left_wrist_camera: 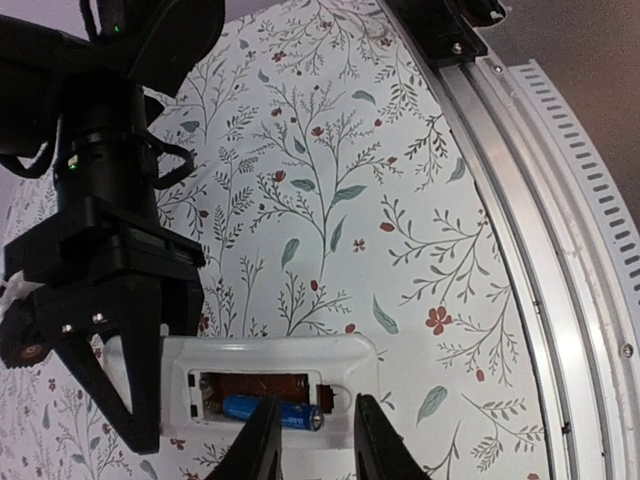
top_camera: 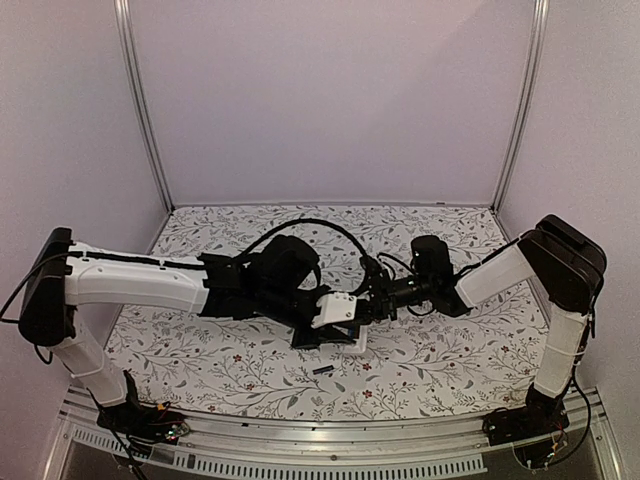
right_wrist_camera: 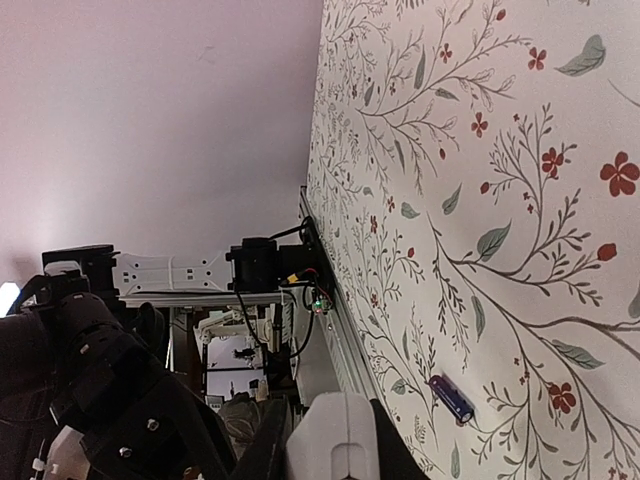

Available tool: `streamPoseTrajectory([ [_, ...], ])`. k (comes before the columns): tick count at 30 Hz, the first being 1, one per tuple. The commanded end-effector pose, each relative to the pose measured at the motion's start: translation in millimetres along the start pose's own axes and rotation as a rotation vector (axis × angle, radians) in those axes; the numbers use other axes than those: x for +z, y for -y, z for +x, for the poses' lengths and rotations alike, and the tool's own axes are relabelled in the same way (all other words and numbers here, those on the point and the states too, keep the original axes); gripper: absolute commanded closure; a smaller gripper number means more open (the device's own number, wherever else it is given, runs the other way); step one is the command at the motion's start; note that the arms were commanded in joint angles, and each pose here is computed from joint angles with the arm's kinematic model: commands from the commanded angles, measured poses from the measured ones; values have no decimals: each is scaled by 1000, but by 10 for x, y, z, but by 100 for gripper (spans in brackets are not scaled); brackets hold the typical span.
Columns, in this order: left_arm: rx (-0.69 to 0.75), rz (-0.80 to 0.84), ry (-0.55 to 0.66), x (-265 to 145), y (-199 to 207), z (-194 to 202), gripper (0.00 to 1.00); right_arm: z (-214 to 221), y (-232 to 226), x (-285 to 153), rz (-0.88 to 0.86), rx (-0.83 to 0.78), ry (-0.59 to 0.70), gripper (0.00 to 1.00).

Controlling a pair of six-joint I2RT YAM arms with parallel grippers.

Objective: Load the batteries into the remote control
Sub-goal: Load the battery into the battery compartment.

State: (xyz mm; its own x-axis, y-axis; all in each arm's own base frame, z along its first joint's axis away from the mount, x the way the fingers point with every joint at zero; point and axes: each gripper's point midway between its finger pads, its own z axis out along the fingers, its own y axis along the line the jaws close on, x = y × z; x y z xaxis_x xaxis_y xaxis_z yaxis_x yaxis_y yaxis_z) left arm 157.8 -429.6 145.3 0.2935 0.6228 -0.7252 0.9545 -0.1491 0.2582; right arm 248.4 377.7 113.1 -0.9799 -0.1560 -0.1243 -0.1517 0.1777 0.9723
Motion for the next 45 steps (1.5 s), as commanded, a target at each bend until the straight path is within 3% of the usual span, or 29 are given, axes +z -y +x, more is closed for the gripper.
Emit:
streamPoseTrajectory([
  [1,40,15,-12,69,26,-35,74,86,-79,-14,-13,-21,-23,100],
  [25,61,31,-73,202,63,120,79,102,-113,-18,-16,-30,-22,100],
  [37,53,12,-151,254,15,289,91,102,-144,-18,-21,-35,-23,100],
  [45,46,12,-179,269,8,350,93,116,-161,-12,-24,-38,-26,100],
])
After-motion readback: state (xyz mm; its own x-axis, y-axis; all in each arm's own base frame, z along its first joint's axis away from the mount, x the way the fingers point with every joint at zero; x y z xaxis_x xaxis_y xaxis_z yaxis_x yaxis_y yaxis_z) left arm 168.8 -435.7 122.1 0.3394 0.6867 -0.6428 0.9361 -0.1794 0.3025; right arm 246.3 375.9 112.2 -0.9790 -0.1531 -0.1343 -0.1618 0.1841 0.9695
